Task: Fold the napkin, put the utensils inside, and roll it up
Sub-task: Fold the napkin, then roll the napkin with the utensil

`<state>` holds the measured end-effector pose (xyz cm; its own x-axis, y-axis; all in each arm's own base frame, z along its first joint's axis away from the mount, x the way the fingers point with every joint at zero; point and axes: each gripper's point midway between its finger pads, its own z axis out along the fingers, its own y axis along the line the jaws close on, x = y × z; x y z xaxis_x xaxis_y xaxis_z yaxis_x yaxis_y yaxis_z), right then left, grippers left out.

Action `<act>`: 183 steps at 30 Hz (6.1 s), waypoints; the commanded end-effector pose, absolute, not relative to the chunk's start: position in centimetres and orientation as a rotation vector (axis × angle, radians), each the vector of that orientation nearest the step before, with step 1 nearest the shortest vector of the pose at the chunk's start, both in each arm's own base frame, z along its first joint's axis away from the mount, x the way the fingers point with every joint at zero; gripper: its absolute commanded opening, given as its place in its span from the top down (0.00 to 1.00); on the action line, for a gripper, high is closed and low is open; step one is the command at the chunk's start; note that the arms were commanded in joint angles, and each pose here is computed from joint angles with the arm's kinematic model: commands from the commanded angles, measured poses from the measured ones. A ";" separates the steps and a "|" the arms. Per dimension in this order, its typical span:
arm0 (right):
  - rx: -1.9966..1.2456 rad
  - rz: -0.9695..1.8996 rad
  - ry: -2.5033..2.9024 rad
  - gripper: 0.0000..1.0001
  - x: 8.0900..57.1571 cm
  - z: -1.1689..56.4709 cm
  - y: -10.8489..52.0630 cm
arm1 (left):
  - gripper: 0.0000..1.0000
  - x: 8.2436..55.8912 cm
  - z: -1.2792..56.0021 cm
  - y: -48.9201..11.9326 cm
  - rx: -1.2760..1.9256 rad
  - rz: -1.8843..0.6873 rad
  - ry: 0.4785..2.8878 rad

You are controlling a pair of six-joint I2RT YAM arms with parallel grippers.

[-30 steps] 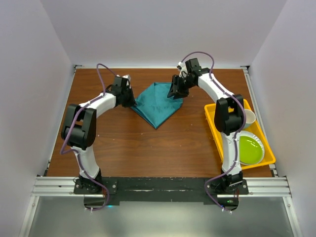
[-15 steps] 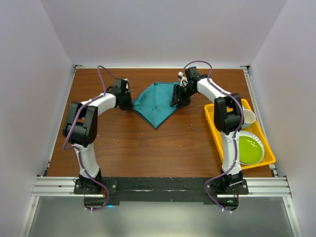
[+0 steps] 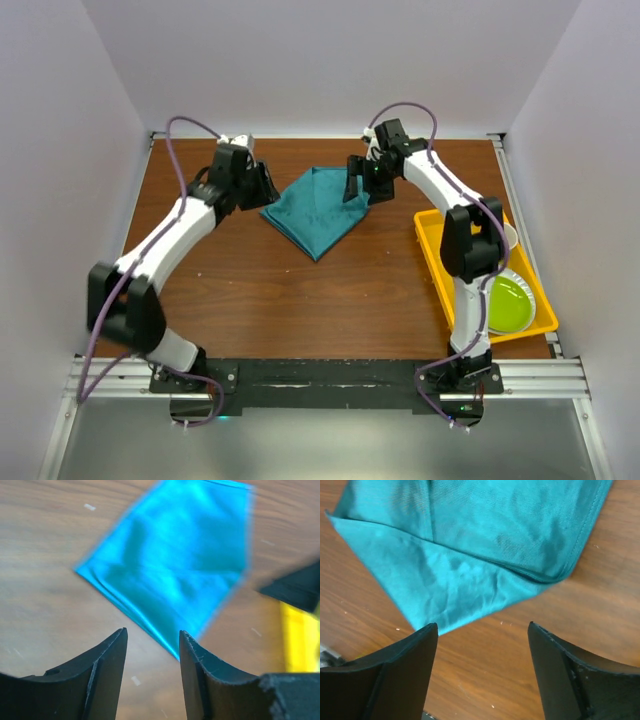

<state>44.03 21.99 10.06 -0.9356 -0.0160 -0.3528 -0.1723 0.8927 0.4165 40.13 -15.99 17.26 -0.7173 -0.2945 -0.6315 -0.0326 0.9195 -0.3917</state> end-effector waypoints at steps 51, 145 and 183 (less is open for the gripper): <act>-1.239 0.165 2.258 0.34 38.2 6.3 40.7 | 0.66 22.0 27.6 -9.2 -0.459 -0.521 2.136; -1.136 0.607 2.468 0.78 34.5 3.1 38.9 | 1.00 38.6 1.0 -13.7 -0.958 -0.511 2.624; -1.138 0.052 2.168 0.66 35.8 1.1 39.7 | 1.00 37.5 0.7 -13.7 -0.908 -0.407 2.823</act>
